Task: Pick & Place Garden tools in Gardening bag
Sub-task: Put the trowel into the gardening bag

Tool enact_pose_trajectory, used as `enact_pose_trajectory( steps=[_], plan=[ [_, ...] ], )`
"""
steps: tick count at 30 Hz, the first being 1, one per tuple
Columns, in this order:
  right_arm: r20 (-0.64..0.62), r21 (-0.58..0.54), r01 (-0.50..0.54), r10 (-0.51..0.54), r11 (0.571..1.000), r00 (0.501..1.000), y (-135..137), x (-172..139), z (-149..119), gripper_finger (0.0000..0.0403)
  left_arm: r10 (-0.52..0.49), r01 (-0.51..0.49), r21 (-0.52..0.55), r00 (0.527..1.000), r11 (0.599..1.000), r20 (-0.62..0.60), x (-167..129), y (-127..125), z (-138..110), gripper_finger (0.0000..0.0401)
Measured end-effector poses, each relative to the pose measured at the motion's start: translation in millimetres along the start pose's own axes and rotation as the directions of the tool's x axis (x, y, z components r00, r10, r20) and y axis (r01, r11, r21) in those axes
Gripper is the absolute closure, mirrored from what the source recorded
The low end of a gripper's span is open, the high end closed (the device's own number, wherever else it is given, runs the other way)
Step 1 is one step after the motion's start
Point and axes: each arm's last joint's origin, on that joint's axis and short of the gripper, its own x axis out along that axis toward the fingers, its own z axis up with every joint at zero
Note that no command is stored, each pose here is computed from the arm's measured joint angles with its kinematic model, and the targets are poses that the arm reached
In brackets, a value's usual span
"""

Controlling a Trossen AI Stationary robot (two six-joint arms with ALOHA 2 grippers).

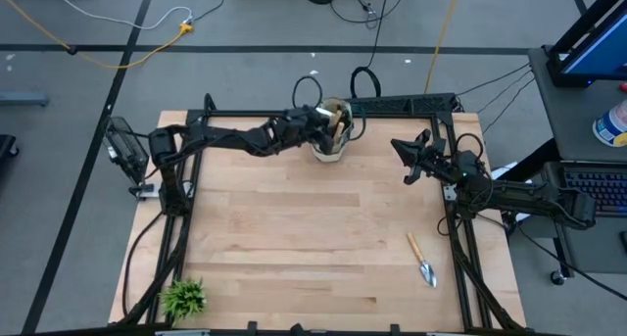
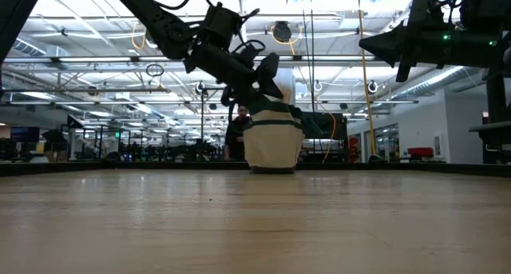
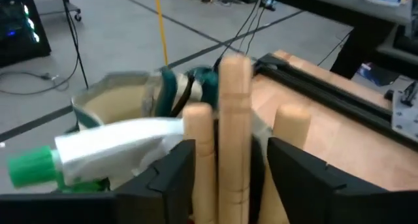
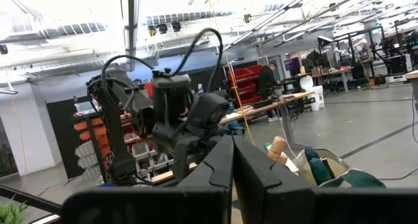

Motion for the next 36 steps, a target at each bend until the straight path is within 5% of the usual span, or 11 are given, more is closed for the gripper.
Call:
enact_pose_trajectory(
  steps=[11,15,22,36],
  plan=[
    [-0.014,0.0,-0.002,0.002,1.0,1.0,0,0,-1,0.0403,0.021,-0.018,0.084,0.999,0.996,-0.029,-39,-2,34,0.0161],
    [-0.104,0.011,-0.078,0.079,0.997,0.991,1,0,-8,0.0403,0.021,-0.014,0.094,0.997,0.996,-0.077,-58,-6,43,0.016],
    [-0.317,0.104,-0.279,0.298,0.955,0.9,6,-5,-26,0.0403,0.023,-0.008,0.073,0.98,0.997,-0.196,-94,-12,49,0.016],
    [-0.371,0.218,-0.357,0.416,0.908,0.831,32,-10,-36,0.0403,-0.045,0.055,0.036,0.968,0.998,-0.246,-141,-34,58,0.016]
  ],
)
